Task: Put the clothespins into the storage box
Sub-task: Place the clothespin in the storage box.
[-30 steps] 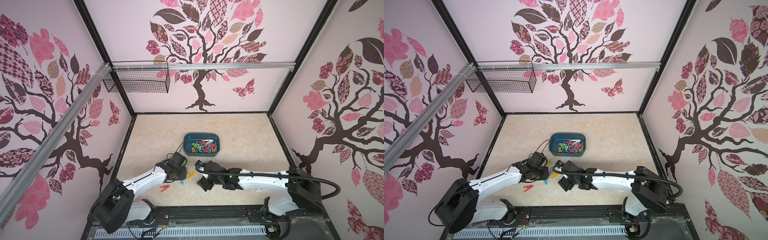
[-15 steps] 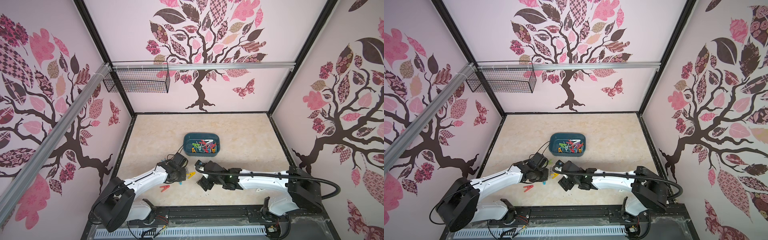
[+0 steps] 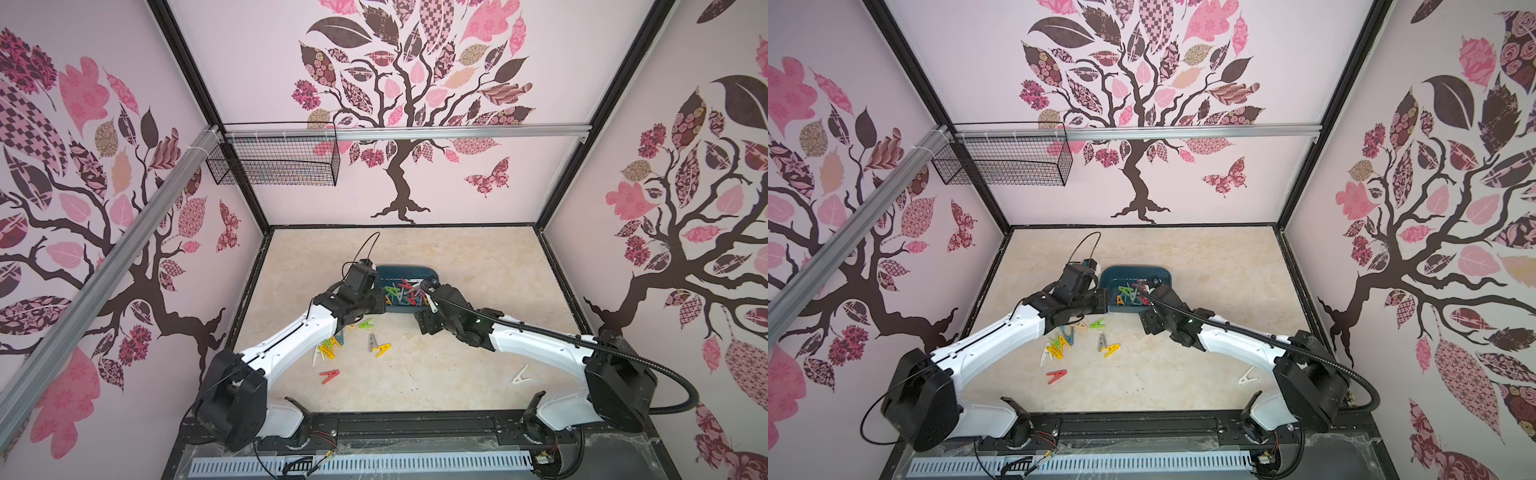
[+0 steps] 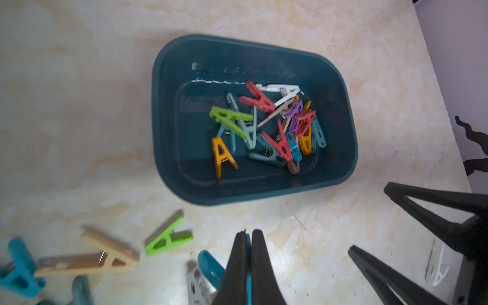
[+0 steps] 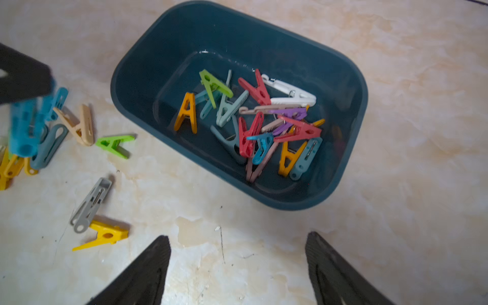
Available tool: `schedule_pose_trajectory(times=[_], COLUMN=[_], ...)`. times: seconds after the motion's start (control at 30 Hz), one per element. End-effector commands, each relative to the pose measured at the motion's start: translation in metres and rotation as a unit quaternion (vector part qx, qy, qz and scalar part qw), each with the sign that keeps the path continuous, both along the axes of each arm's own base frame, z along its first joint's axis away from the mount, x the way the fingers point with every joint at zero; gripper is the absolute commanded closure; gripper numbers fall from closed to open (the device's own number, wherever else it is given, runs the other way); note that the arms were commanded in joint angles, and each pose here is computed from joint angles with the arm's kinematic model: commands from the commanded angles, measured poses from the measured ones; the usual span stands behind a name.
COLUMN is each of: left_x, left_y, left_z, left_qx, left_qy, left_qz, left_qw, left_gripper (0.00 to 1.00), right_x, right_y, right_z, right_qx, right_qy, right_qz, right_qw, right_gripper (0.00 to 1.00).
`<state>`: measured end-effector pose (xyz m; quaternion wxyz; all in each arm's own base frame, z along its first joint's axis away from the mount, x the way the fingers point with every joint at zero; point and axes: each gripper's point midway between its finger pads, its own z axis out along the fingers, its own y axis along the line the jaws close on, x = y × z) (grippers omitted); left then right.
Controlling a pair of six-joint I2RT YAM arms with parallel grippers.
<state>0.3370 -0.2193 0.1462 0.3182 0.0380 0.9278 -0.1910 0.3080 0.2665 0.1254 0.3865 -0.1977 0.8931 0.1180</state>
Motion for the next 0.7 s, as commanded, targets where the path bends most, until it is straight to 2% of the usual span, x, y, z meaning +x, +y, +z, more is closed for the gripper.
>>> schedule_pose_trajectory(times=[0.0,0.17,0.37,0.5,0.67], left_x=[0.042,0.075,0.086,0.070,0.018], left_y=[-0.020,-0.027,-0.028,-0.019,0.006], left_z=[0.028,0.015,0.029,0.046,0.049], left_qx=[-0.022,-0.013,-0.023,-0.028,-0.036], left_qy=[-0.066,-0.069,-0.084,-0.088,-0.062], left_qz=[-0.008,-0.005,-0.005,-0.004,0.000], left_qw=[0.998,0.998,0.996,0.996,0.997], left_gripper=[0.98,0.93,0.68,0.66,0.66], right_x=[0.015,0.028,0.029,0.022,0.004], right_y=[0.001,-0.002,-0.006,-0.008,-0.005], right_z=[-0.006,-0.012,-0.010,-0.011,-0.008], right_qx=[-0.012,-0.012,-0.005,0.004,0.032], right_qy=[0.018,0.033,0.033,0.040,0.062], right_qz=[-0.029,-0.060,-0.066,-0.061,-0.039], right_qw=[0.999,0.998,0.997,0.997,0.997], right_gripper=[0.16,0.16,0.16,0.16,0.18])
